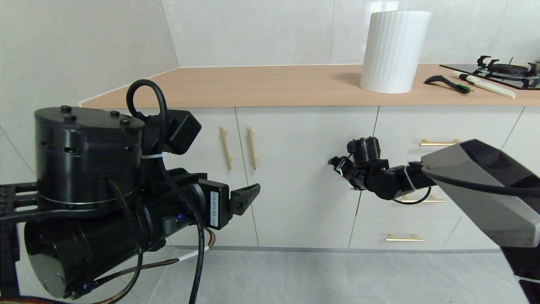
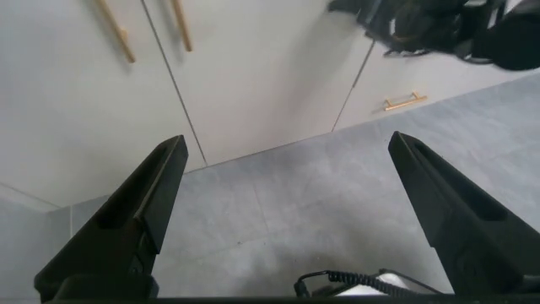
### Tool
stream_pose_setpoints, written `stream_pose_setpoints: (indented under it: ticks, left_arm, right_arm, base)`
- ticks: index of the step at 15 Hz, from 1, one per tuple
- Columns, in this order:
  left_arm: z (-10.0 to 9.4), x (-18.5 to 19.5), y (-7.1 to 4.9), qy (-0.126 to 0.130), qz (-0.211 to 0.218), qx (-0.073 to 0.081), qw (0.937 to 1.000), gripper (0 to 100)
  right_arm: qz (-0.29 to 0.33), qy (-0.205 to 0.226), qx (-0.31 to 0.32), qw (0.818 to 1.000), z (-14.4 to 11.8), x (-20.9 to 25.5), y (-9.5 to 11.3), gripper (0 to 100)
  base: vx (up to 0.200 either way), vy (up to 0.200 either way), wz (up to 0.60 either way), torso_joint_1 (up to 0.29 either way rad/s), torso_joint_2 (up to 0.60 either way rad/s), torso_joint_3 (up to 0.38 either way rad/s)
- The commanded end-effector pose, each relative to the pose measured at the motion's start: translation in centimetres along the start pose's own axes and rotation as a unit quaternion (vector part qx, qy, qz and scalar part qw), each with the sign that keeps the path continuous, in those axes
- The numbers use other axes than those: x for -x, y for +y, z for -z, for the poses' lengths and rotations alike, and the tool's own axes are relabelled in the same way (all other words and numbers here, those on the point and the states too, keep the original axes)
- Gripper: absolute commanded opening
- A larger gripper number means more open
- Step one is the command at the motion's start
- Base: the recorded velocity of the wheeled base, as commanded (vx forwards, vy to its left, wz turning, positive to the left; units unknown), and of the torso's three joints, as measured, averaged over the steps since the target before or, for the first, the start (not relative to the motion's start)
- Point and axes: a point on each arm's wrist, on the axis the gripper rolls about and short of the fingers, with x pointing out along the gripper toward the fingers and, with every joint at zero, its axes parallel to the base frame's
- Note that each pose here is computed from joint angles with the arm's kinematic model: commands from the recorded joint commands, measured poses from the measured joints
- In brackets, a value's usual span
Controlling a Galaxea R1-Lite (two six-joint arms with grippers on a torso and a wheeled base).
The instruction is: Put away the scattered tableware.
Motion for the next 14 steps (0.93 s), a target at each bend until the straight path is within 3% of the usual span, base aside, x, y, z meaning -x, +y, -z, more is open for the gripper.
stream_pose_setpoints:
  ticks: [1, 3, 5, 7, 8, 9, 10, 11, 12, 14]
  left_arm:
    - [-0.1, 0.1, 0.0, -0.002, 0.000, 0.001, 1.0000, 100]
    - [-0.2, 0.9, 0.3, -0.011, 0.001, 0.004, 0.9999, 100]
    - [1.2, 2.8, 1.3, -0.007, 0.001, 0.004, 1.0000, 100]
    - [1.9, 3.5, 1.7, -0.005, 0.001, 0.002, 1.0000, 100]
    - [5.4, 7.3, 3.8, -0.003, 0.000, 0.002, 1.0000, 100]
    - [6.4, 8.3, 4.5, -0.007, -0.003, 0.004, 1.0000, 100]
    - [8.6, 10.3, 6.2, -0.020, -0.027, 0.015, 0.9993, 100]
    - [9.7, 11.3, 7.0, -0.029, -0.037, 0.018, 0.9987, 100]
    - [11.7, 13.2, 8.1, -0.054, -0.055, 0.031, 0.9966, 100]
    - [14.4, 15.1, 9.4, -0.089, -0.104, 0.034, 0.9900, 100]
  right_arm:
    - [-0.055, 0.017, 0.022, 0.998, -1.3, 8.6, 4.2, 100]
    - [-0.074, 0.011, 0.067, 0.995, -2.3, 14.4, 4.8, 100]
    - [-0.062, -0.011, 0.117, 0.991, -3.8, 21.8, 2.2, 100]
    - [-0.060, -0.017, 0.127, 0.990, -4.0, 23.8, 1.2, 100]
    - [-0.048, -0.054, 0.166, 0.984, -5.0, 31.9, -4.9, 100]
    - [-0.022, -0.076, 0.176, 0.981, -5.7, 33.0, -6.8, 100]
    - [0.030, -0.112, 0.194, 0.974, -7.1, 34.8, -10.5, 100]
    - [0.045, -0.130, 0.196, 0.971, -7.7, 36.0, -12.0, 100]
    - [0.055, -0.158, 0.202, 0.965, -7.7, 38.3, -14.1, 100]
    - [0.020, -0.207, 0.227, 0.952, -5.8, 42.3, -14.8, 100]
  base:
    - [0.000, 0.000, 0.00, 0.000, 0.00, 0.000]
    - [0.000, 0.000, 0.00, 0.000, 0.00, 0.000]
    - [0.000, 0.000, 0.00, 0.000, 0.00, 0.000]
    - [0.000, 0.000, 0.00, 0.000, 0.00, 0.000]
    - [0.000, 0.000, 0.00, 0.000, 0.00, 0.000]
    - [0.000, 0.000, 0.00, 0.000, 0.00, 0.000]
    - [0.000, 0.000, 0.00, 0.000, 0.00, 0.000]
    - [0.000, 0.000, 0.00, 0.000, 0.00, 0.000]
    - [0.000, 0.000, 0.00, 0.000, 0.00, 0.000]
    - [0.000, 0.000, 0.00, 0.000, 0.00, 0.000]
